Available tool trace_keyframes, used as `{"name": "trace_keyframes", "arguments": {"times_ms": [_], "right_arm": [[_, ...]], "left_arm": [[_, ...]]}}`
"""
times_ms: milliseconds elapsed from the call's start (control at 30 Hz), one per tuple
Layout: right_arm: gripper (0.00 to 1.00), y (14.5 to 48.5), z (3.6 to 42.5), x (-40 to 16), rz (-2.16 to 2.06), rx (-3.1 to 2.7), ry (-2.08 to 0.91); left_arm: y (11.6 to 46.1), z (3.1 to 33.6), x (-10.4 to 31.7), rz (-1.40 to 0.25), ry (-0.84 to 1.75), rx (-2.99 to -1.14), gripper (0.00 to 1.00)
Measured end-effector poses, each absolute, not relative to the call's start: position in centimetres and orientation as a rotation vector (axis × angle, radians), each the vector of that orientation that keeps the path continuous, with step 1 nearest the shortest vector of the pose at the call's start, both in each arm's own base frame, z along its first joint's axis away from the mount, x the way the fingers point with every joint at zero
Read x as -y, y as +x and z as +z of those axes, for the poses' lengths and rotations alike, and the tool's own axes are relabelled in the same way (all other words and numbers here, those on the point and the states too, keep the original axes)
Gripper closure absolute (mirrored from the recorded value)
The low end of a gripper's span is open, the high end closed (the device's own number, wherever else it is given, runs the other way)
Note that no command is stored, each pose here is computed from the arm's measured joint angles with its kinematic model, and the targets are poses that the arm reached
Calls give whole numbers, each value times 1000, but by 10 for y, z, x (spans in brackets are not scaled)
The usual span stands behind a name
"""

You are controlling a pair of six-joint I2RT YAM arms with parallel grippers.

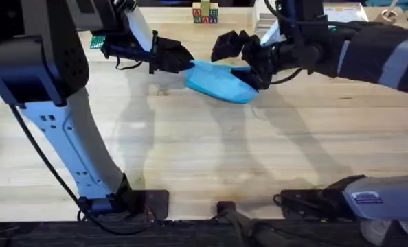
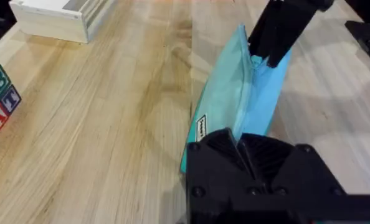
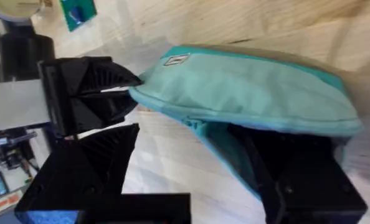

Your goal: Unzip the bag, pick up the pens from the table one at a time and place them inside, then zip the bag closed.

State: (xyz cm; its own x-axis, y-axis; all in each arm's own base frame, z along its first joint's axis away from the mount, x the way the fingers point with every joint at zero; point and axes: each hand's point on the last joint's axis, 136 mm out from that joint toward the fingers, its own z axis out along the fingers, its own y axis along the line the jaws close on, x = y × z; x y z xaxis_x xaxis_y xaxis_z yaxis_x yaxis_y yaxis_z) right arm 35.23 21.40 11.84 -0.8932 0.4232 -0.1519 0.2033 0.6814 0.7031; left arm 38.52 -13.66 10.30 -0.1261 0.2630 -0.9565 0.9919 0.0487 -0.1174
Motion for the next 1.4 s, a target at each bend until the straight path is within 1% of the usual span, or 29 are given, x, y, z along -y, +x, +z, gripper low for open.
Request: {"name": "trace_keyframes", "arguments": {"times_ms": [500,533,600,867,1000,1200,1300,1400], "right_arm": [[6,355,129,-224,1115,-2558,454],[6,362,139,-229,1157,-2511,418],[5,365,145,-232,1185,-2480,393],[5,364,154,-234,1225,-2458,370],[5,360,173,-233,1241,-2414,345],[4,349,229,-231,1302,-2269,255],[4,344,245,-229,1317,-2231,230],[4,341,252,-228,1316,-2212,205]], "left_arm": [[385,103,137,-1138,1318,-1517,959],[385,103,137,-1138,1318,-1517,959],[385,103,137,-1138,1318,-1517,959],[385,103,135,-1136,1315,-1519,959],[386,103,134,-1134,1313,-1520,959],[385,103,135,-1136,1314,-1520,959],[385,103,135,-1136,1314,-1520,959],[385,103,135,-1136,1314,-1520,959]]}}
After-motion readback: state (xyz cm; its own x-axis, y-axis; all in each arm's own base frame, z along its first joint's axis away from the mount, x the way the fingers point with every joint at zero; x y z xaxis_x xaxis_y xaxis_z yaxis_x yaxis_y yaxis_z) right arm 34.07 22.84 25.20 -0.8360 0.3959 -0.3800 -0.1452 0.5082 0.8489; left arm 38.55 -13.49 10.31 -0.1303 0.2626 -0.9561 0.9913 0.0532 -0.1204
